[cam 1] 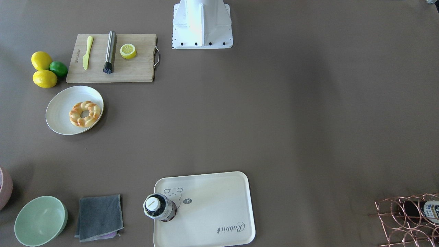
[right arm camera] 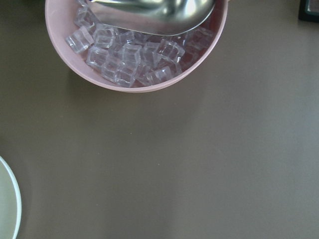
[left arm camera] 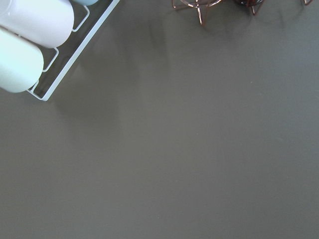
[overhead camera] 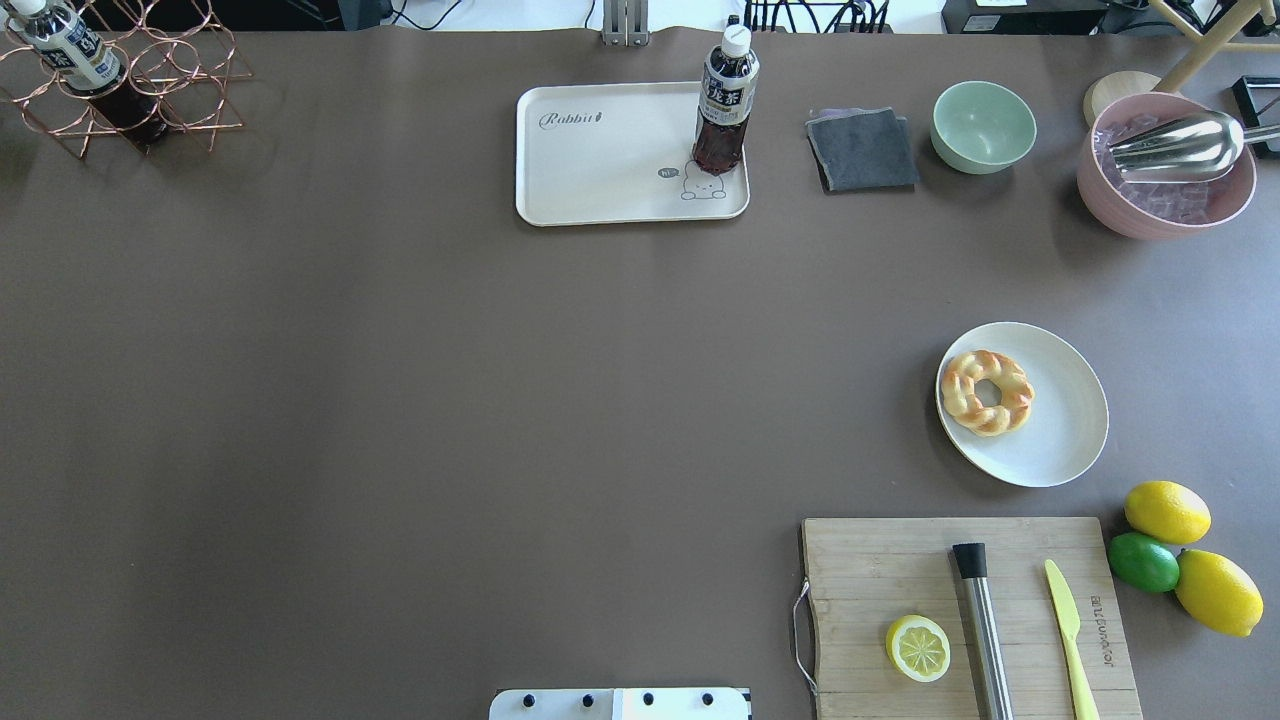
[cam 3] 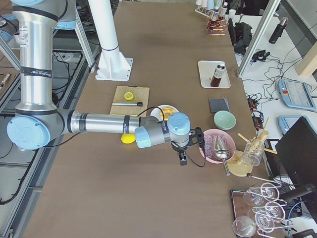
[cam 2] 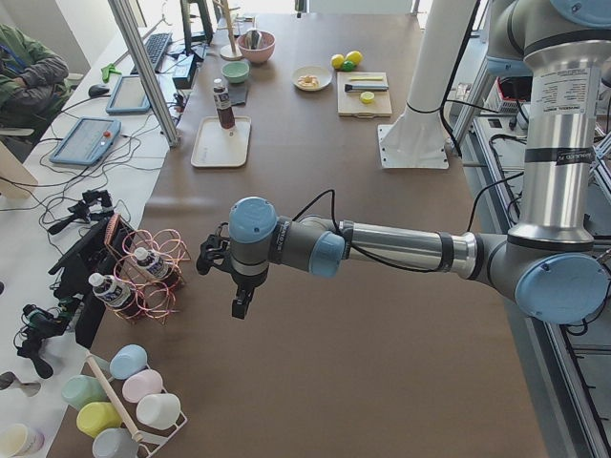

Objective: Place donut on tray

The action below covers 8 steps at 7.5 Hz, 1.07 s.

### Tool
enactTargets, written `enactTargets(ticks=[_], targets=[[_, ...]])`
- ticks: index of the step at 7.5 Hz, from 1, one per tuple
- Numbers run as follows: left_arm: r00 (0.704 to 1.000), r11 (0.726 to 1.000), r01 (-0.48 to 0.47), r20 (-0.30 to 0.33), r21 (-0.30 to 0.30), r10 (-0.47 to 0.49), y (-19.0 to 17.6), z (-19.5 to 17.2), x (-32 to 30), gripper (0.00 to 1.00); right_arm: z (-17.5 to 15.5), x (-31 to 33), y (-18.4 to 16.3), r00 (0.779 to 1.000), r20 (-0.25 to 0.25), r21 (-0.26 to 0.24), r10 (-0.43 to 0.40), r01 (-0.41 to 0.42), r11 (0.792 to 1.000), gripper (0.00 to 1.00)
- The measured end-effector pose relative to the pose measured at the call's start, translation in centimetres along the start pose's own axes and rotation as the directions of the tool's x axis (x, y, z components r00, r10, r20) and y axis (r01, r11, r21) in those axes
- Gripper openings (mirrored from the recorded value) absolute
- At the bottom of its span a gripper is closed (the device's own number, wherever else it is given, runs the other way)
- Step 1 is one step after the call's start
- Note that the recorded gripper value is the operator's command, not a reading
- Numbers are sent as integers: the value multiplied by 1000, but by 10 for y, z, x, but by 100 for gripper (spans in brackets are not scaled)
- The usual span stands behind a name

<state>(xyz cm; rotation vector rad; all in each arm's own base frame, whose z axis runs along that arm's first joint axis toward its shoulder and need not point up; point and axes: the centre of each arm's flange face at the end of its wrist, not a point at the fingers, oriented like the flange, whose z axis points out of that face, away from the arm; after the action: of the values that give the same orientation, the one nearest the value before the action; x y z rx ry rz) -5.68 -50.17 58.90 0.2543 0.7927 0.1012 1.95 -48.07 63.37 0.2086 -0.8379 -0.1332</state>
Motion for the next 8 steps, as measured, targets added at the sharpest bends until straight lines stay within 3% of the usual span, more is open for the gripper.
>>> enactTargets(ticks=[1,3,6,8], targets=[[999,999,-18,-49,26,19,2,-1,6,99,16,-27,-5,999,16,-2,33,-33,999,100],[996,998,10,-89,64,-4,10,0,12,99,69,-96,-9,996,0,14,95,-95,995,99],[995,996,11,-97,86,-2,13,-2,15,99,117,-169,15,982,86,27,166,-169,985,94],[995,995,2,-99,96,8,14,-3,16,99,139,-197,41,970,125,23,209,-213,977,81]])
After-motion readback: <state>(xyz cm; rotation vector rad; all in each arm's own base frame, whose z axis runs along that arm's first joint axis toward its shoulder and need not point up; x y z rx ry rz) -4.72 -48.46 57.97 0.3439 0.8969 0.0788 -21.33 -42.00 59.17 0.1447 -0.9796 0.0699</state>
